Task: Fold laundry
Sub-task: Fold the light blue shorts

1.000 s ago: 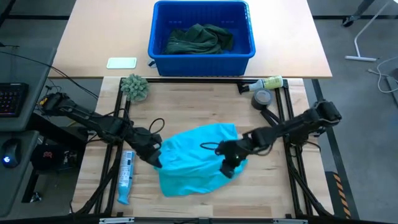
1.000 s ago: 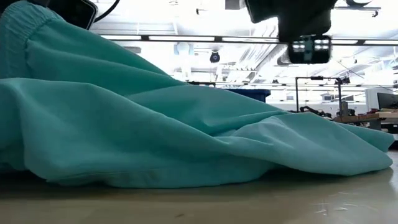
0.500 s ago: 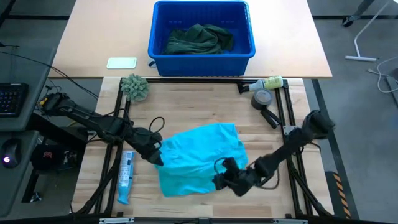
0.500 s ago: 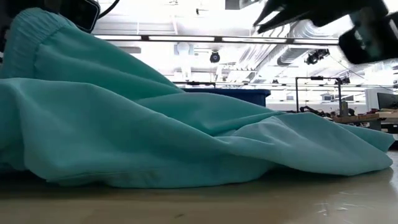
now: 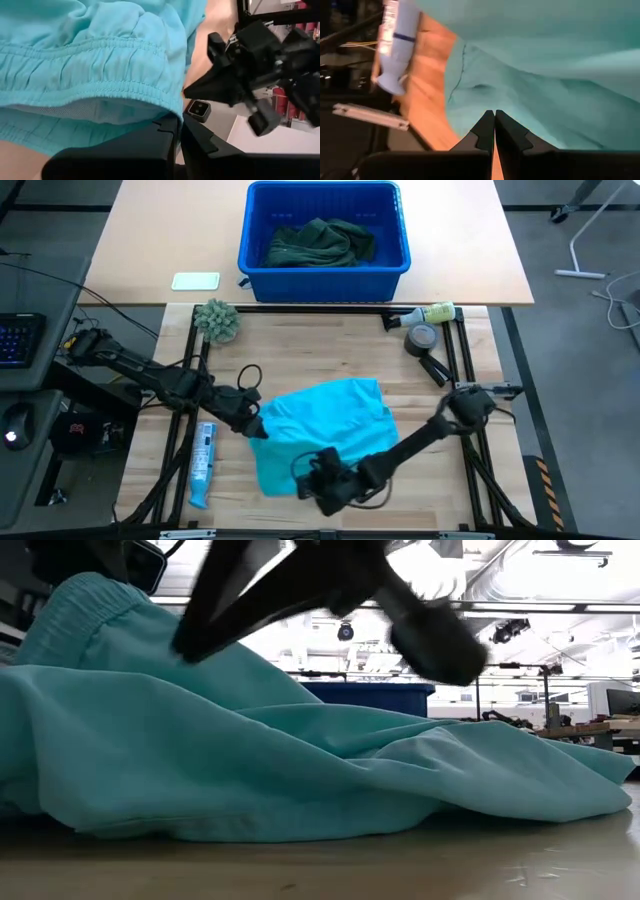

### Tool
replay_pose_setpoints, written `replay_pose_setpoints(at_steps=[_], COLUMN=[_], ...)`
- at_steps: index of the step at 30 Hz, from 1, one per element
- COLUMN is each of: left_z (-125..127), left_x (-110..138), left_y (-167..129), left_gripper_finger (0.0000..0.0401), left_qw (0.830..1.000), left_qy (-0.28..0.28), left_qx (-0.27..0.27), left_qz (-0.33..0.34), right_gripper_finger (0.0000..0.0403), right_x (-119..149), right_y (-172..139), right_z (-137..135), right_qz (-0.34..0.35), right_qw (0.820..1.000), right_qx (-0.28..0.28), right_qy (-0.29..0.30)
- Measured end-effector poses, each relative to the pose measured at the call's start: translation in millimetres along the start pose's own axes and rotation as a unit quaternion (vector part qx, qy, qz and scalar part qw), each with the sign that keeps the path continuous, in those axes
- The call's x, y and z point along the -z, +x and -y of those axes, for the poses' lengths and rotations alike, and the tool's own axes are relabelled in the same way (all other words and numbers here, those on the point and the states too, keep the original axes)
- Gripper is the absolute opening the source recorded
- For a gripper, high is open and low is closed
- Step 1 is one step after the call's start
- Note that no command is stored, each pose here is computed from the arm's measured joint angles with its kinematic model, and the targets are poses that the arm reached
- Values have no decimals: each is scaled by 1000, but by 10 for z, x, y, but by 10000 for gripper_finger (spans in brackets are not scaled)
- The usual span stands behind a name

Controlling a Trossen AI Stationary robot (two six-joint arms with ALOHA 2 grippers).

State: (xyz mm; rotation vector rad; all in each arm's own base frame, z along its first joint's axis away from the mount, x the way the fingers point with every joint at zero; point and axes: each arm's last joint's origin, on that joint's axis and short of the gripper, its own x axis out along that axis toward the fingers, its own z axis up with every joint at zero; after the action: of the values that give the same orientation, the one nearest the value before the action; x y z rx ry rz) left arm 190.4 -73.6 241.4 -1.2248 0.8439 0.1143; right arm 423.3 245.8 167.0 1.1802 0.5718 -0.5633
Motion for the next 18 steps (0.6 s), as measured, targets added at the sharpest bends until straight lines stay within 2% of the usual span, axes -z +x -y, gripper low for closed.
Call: replay_pose_setpoints(at_steps=[4, 10, 14, 18], left_z=[25, 155, 214, 213], left_x=[65, 239, 404, 582], left_y=[5, 1, -14, 14], left_gripper_finger=[0, 0, 0, 0], left_qw=[1000, 998, 995, 996], left_qy=[3, 10, 10, 6], left_qx=[9, 64, 91, 85], left_qz=[-11, -19, -30, -40], right_gripper_finger=[0, 0, 0, 0], right_x=[13, 29, -69, -217], right_y=[222, 458, 514, 588], right_z=[-47, 85, 171, 191], right_qz=[-9, -22, -9, 1], right_qw=[1000, 997, 996, 994], right_qx=[6, 38, 70, 80], right_qy=[18, 57, 63, 68])
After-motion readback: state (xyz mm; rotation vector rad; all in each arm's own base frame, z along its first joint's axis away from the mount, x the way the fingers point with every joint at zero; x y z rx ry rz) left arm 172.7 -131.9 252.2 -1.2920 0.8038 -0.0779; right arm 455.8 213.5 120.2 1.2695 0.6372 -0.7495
